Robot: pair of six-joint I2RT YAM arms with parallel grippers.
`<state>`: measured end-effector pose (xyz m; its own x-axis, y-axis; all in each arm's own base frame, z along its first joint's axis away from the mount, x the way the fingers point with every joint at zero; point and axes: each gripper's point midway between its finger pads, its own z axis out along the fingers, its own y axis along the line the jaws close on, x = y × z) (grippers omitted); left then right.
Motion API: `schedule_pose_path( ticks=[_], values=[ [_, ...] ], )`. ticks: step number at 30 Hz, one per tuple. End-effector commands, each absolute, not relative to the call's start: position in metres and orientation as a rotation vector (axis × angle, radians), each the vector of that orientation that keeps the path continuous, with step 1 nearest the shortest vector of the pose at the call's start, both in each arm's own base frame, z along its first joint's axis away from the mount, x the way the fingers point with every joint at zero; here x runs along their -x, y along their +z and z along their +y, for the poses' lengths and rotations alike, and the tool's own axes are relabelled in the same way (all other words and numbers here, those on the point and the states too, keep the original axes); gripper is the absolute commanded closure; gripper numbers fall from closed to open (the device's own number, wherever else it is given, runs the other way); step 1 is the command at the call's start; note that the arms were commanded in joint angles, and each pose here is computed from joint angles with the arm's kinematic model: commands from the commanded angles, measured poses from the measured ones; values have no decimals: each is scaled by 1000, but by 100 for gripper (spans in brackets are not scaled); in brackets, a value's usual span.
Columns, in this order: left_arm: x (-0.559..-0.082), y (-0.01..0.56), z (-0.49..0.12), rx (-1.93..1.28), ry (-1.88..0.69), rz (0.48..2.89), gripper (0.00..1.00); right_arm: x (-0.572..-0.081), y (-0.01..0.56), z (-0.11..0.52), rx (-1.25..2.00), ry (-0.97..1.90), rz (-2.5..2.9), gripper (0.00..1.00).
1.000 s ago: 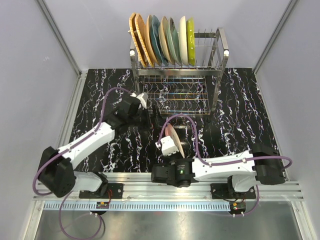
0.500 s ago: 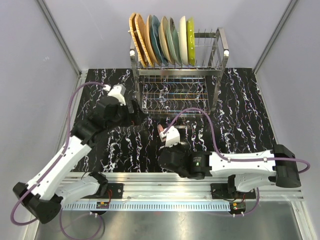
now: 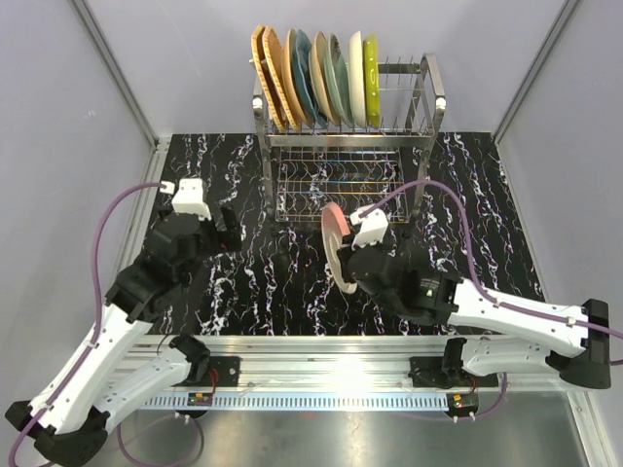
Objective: Load the plates into the dish rack
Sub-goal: Insert the plate into the dish rack
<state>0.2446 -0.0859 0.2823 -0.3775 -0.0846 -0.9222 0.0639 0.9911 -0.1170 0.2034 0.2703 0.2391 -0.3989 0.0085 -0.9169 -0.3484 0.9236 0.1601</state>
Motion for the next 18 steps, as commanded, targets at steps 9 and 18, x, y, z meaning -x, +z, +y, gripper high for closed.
schedule_pose_path(
  ticks=[9, 18],
  values=[
    [-253, 255, -67, 35, -16, 1952, 1, -221, 438, 217, 43, 534, 1532, 100],
    [-254, 254, -66, 34, -4, 1956, 1, -242, 522, 208, 74, 461, 1370, 100]
  ],
)
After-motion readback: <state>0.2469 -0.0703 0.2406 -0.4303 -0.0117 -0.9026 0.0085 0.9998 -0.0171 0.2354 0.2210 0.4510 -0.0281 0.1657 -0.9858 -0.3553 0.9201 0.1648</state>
